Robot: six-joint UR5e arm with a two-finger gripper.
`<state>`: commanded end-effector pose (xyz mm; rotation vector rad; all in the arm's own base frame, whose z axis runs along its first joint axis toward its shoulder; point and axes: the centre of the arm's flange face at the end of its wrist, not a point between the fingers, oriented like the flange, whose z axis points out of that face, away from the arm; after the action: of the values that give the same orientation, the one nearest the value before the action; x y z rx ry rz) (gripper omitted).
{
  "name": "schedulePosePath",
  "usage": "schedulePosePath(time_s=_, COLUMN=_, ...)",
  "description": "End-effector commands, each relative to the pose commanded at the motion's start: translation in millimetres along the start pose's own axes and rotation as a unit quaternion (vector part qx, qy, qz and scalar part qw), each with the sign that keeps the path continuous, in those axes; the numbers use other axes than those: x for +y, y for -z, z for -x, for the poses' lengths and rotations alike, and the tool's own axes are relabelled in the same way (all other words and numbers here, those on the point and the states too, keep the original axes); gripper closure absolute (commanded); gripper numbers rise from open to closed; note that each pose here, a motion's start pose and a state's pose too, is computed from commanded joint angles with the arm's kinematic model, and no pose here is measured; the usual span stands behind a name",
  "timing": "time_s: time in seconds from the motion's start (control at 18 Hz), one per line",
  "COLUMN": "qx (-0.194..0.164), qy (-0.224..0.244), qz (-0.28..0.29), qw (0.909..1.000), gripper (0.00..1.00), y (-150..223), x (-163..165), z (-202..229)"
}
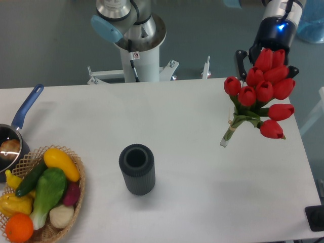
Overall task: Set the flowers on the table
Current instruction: 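Hold the red tulip bunch and lift it slightly with the gripper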
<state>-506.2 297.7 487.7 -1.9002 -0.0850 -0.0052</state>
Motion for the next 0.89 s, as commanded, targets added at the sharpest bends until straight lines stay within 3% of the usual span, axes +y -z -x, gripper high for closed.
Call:
schedulePosePath(time_s=0.39, qx=-0.013, qy=0.002, qz=0.019, qw=0.9997, gripper=0.67, y=2.5, x=2.9, z=-3.2)
schedulePosePath(time_s=0.56, qx=-0.042, qy=-0.007, qz=0.064, qw=0.9970, gripper=0.67, y=4.7, x=3.9, z=-2.9)
schedulePosePath(time_s=0.89, qx=-0.067, qy=-0.012, qz=0.095, qw=0.9932, gripper=0.67, y=10.5, x=2.3, z=-2.0)
